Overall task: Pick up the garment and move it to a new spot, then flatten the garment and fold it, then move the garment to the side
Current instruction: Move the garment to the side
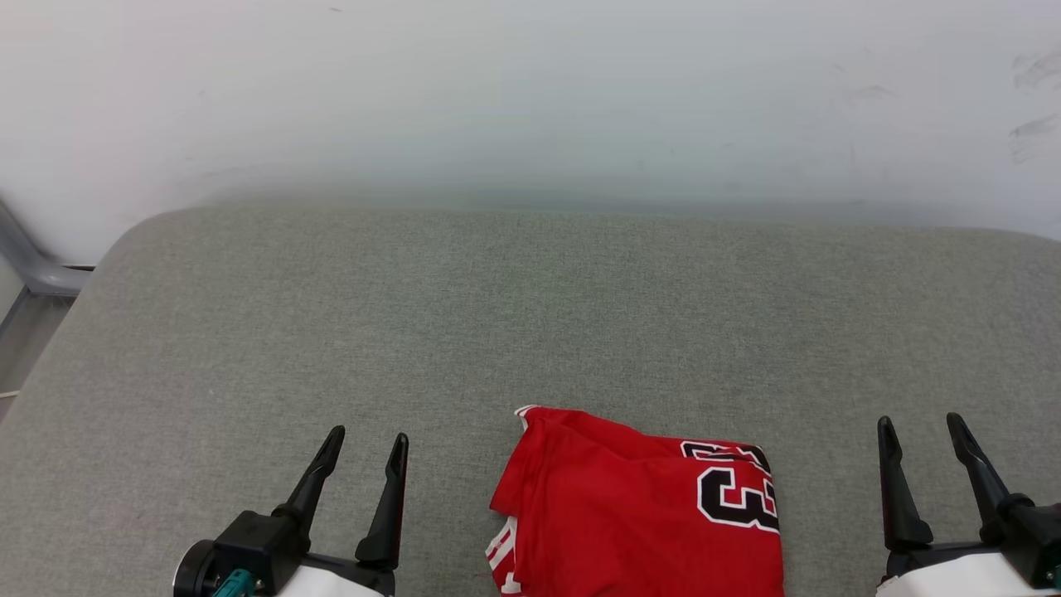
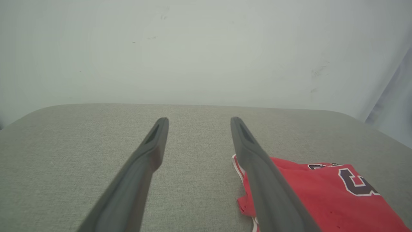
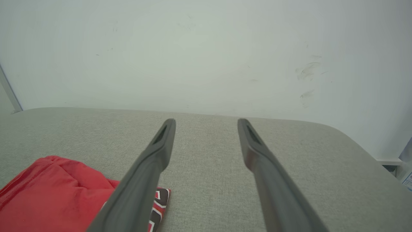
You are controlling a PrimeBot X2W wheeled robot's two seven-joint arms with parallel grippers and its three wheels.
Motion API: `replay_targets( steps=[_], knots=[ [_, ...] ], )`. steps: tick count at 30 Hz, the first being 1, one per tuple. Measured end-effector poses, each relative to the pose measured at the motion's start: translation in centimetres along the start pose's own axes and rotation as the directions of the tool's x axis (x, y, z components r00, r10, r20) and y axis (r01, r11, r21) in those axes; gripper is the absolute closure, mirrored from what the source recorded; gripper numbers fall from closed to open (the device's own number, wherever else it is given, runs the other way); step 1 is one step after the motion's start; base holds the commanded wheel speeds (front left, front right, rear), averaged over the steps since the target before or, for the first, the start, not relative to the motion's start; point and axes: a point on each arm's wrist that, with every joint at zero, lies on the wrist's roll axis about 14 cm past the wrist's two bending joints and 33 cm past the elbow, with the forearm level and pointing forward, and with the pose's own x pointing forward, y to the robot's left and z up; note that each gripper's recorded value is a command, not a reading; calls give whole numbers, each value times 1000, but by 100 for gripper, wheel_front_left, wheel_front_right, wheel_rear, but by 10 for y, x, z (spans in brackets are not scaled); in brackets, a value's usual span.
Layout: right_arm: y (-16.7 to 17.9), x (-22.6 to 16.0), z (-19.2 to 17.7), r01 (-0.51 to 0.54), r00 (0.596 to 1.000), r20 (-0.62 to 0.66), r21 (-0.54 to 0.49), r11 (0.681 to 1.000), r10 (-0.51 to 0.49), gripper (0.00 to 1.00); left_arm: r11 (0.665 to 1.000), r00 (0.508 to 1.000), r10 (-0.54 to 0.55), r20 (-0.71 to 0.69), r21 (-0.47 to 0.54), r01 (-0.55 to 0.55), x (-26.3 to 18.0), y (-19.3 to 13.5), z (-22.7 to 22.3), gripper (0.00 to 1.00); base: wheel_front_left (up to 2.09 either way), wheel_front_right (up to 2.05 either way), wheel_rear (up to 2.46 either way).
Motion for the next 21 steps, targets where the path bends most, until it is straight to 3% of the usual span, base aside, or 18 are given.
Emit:
replay_targets(
  steps=[12, 18, 21],
  knots=[
    [4, 2, -8, -17, 999, -29, 3, 1000, 17, 0, 1000, 1000, 4, -7, 1, -4, -1, 1, -2, 0, 0, 0, 0],
    [15, 8, -31, -74, 970, -230, 33, 997, 80, 0, 1000, 1000, 3, -16, 7, -3, 1, 1, -5, 0, 0, 0, 0],
    [21, 7, -46, -124, 914, -384, 39, 992, 130, 0, 1000, 1000, -2, -23, 13, 2, 4, 1, -7, 0, 0, 0, 0]
  ],
)
